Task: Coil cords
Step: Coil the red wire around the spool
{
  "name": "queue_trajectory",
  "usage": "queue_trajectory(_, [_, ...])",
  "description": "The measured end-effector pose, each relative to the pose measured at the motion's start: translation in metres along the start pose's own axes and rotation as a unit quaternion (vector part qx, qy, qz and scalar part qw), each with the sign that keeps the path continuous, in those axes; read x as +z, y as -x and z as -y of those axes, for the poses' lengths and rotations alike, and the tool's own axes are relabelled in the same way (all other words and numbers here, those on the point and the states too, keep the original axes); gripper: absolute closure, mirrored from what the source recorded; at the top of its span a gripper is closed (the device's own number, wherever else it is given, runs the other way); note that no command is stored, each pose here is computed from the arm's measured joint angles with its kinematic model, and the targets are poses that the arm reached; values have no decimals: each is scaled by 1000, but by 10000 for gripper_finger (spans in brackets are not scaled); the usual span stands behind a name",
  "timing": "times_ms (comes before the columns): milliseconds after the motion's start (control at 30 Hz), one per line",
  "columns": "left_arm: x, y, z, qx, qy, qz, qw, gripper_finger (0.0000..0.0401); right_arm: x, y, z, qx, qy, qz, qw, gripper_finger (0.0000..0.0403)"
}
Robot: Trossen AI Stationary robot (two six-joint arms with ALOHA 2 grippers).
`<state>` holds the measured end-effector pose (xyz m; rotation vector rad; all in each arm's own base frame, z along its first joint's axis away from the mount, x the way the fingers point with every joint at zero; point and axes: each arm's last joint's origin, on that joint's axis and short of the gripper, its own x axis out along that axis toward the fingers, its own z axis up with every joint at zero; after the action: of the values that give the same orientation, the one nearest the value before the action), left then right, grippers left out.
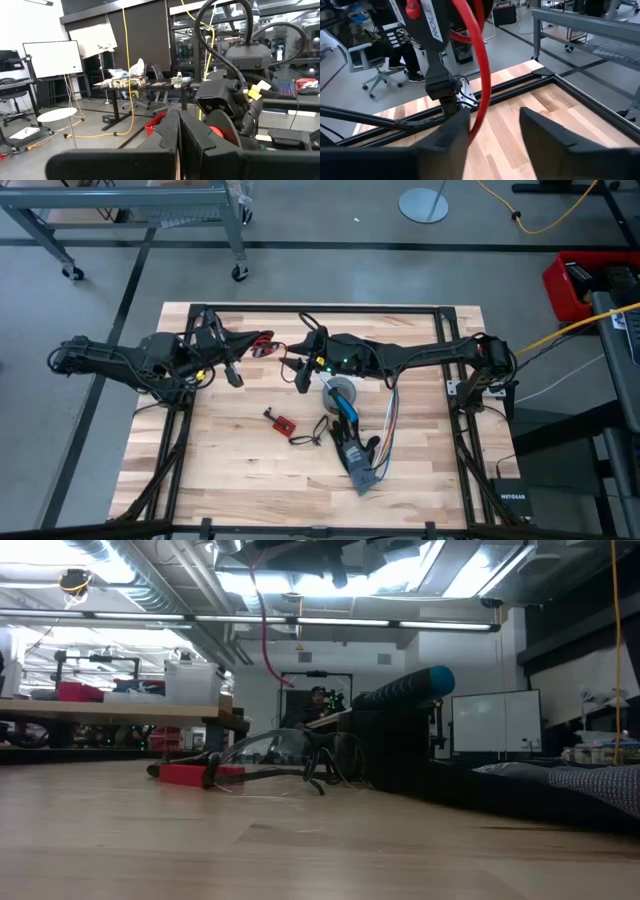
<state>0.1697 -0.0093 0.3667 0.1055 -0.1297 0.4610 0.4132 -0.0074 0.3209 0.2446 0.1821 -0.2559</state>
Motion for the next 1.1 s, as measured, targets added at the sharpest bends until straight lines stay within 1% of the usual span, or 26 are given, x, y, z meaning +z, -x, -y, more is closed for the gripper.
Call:
queue_trajectory(200, [-2, -3, 2, -1, -3, -5, 1000, 401, -1, 0, 0, 0, 1, -5, 1000, 319])
queue_trajectory(300, [-2, -3, 3, 0, 6, -1, 1000, 401, -1, 0, -1, 9, 1, -7, 1000, 367])
queue_trajectory(367, [-1, -4, 3, 1, 12, 5, 1000, 401, -1, 0, -1, 14, 1, -8, 1000, 388])
queue_trajectory(433, [0, -5, 3, 2, 17, 11, 1000, 401, -2, -1, -1, 17, 3, -9, 1000, 389])
queue_trajectory(567, [0, -8, 5, 2, 40, 17, 999, 401, -8, -6, -2, 25, -3, -15, 1000, 375])
queue_trajectory(733, [-5, -16, 12, 2, 45, 13, 999, 401, -17, -16, -3, 46, -5, -20, 999, 393])
queue_trajectory(900, [-9, -27, 20, 3, 51, 20, 999, 401, -20, -24, -6, 90, -10, 6, 996, 375])
queue_trajectory(1000, [-12, -32, 24, 6, 53, 26, 998, 401, -17, -25, -8, 108, -12, 20, 994, 372])
queue_trajectory(1100, [-13, -35, 26, 8, 46, 29, 998, 401, -14, -24, -9, 113, -15, 37, 993, 370])
